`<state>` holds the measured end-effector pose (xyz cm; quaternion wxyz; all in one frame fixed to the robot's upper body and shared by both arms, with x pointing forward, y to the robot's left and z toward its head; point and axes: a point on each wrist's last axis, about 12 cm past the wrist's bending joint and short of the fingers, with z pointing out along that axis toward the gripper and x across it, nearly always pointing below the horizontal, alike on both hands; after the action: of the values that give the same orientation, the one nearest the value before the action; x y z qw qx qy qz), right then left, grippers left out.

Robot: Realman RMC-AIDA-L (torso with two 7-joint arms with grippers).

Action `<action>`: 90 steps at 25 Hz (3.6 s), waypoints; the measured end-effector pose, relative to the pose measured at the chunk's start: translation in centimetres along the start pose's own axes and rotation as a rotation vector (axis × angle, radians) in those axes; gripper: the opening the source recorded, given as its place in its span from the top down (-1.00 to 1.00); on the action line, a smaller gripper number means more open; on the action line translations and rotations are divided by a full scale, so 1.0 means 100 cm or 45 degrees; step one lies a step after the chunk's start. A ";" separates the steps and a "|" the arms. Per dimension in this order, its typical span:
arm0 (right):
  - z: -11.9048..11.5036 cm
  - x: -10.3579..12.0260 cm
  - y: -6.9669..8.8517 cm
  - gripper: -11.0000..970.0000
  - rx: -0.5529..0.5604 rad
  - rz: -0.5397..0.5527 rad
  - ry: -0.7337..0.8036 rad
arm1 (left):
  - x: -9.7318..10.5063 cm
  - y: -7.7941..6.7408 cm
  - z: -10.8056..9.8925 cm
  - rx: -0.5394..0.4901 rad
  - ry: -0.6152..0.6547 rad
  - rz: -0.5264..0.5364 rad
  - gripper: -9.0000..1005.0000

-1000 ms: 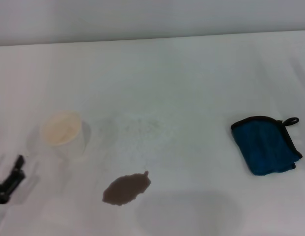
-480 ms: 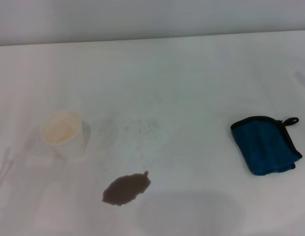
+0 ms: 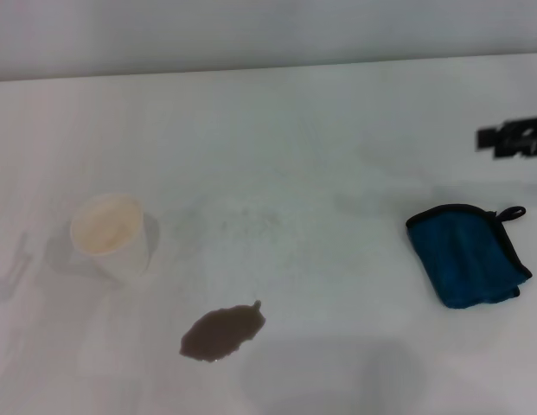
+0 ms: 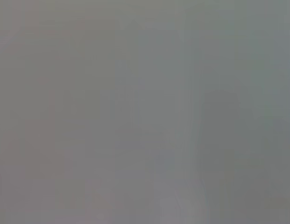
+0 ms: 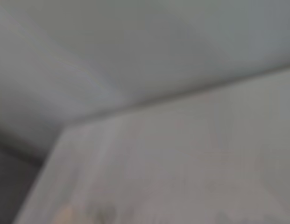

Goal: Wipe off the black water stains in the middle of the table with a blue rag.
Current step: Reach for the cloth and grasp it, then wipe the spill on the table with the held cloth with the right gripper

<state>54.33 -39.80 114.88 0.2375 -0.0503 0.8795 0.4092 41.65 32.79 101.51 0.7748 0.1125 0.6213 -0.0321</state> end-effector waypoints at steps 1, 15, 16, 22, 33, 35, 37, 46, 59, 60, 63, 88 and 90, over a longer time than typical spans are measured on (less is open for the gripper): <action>0.004 -0.003 0.005 -0.53 0.031 -0.021 0.043 | 0.000 0.000 0.000 0.000 0.000 0.000 -0.76; 0.088 -0.006 0.085 -0.52 0.739 -0.366 0.526 | -0.003 0.005 0.013 -0.024 -0.034 0.026 -0.76; 0.093 -0.004 0.087 -0.52 0.776 -0.373 0.545 | -0.003 0.005 0.012 -0.027 -0.034 0.029 -0.76; 0.122 0.010 0.087 -0.52 0.992 -0.421 0.652 | -0.003 0.002 0.014 -0.031 -0.042 0.075 -0.76; 0.137 0.023 0.067 -0.52 1.039 -0.403 0.727 | -0.003 -0.001 0.016 -0.030 -0.050 0.063 -0.76; 0.139 0.023 0.067 -0.51 1.041 -0.418 0.727 | -0.003 -0.001 0.015 -0.031 -0.049 0.063 -0.76; 0.142 0.023 0.068 -0.50 1.043 -0.437 0.727 | -0.003 -0.001 0.015 -0.032 -0.049 0.062 -0.76; 0.153 0.027 0.075 -0.13 1.074 -0.520 0.763 | -0.003 -0.002 0.018 -0.027 -0.055 0.061 -0.76; 0.157 0.032 0.076 0.42 1.154 -0.577 0.819 | -0.003 -0.002 0.020 -0.024 -0.053 0.061 -0.76; 0.156 0.032 0.076 0.47 1.156 -0.576 0.817 | -0.003 -0.002 0.020 -0.024 -0.053 0.061 -0.76; 0.155 0.029 0.077 0.60 1.157 -0.578 0.805 | -0.003 -0.002 0.019 -0.026 -0.051 0.061 -0.76; 0.227 0.055 0.156 0.77 0.876 -0.843 0.811 | -0.005 -0.001 0.028 0.010 -0.070 0.077 -0.76; 0.236 0.059 0.165 0.78 0.842 -0.867 0.811 | -0.005 -0.001 0.028 0.011 -0.071 0.080 -0.76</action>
<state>53.38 -10.72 110.57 0.0822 -0.3748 0.9232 -0.0230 44.19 32.02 102.52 0.7919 0.1343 0.5955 -0.0134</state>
